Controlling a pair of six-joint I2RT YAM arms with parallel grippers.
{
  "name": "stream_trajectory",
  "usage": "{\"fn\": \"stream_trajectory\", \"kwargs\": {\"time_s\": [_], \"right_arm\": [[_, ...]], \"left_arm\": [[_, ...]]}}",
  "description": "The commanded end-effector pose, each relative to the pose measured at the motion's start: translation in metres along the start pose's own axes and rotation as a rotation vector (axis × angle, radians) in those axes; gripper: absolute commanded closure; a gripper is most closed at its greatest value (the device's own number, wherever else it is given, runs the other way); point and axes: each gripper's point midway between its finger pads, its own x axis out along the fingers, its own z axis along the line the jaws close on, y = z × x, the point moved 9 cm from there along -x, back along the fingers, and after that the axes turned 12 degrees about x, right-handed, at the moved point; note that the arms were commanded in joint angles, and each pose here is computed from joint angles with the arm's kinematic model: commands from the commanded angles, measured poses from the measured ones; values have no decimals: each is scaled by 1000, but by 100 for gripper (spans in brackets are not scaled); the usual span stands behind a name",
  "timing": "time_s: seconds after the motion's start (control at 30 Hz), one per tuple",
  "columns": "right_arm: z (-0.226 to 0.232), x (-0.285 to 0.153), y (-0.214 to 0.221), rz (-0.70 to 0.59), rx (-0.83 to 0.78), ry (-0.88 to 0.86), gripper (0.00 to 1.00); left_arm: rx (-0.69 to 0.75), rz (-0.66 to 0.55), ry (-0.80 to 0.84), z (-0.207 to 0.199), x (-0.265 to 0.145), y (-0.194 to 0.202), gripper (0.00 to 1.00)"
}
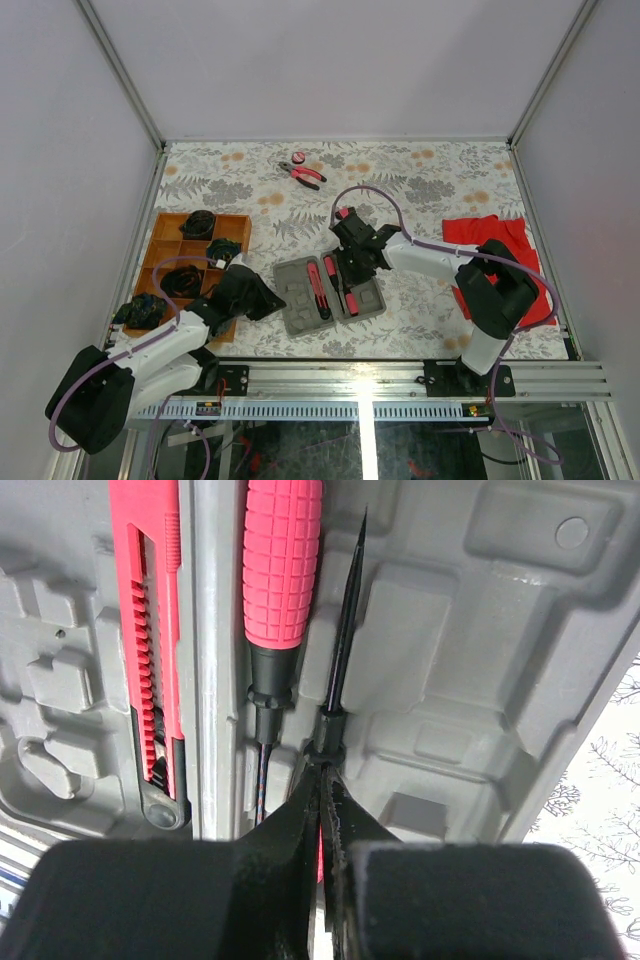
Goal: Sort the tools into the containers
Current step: Place the screwdriver in the storage box.
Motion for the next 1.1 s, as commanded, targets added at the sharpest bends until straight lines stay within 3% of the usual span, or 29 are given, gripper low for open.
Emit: {"fn": "stream_trajectory", "kwargs": {"time_s": [0.0, 0.13, 0.73, 0.93, 1.07], "right_arm": [[-20, 45, 53, 222, -31, 165, 100], [-21, 55, 61, 243, -40, 180, 100], [-40, 114, 113, 444, -65, 273, 100], [-18, 86, 85, 284, -81, 188, 99], [6, 51, 54, 108, -96, 105, 83]], "left_arm": [[28, -22, 61, -14, 0, -9, 92], [48, -4, 50, -16, 3, -7, 100], [79, 27, 47, -18, 13, -1, 100], [63, 4, 26, -17, 9, -3, 100], [54, -18, 5, -15, 4, -4, 100]]}}
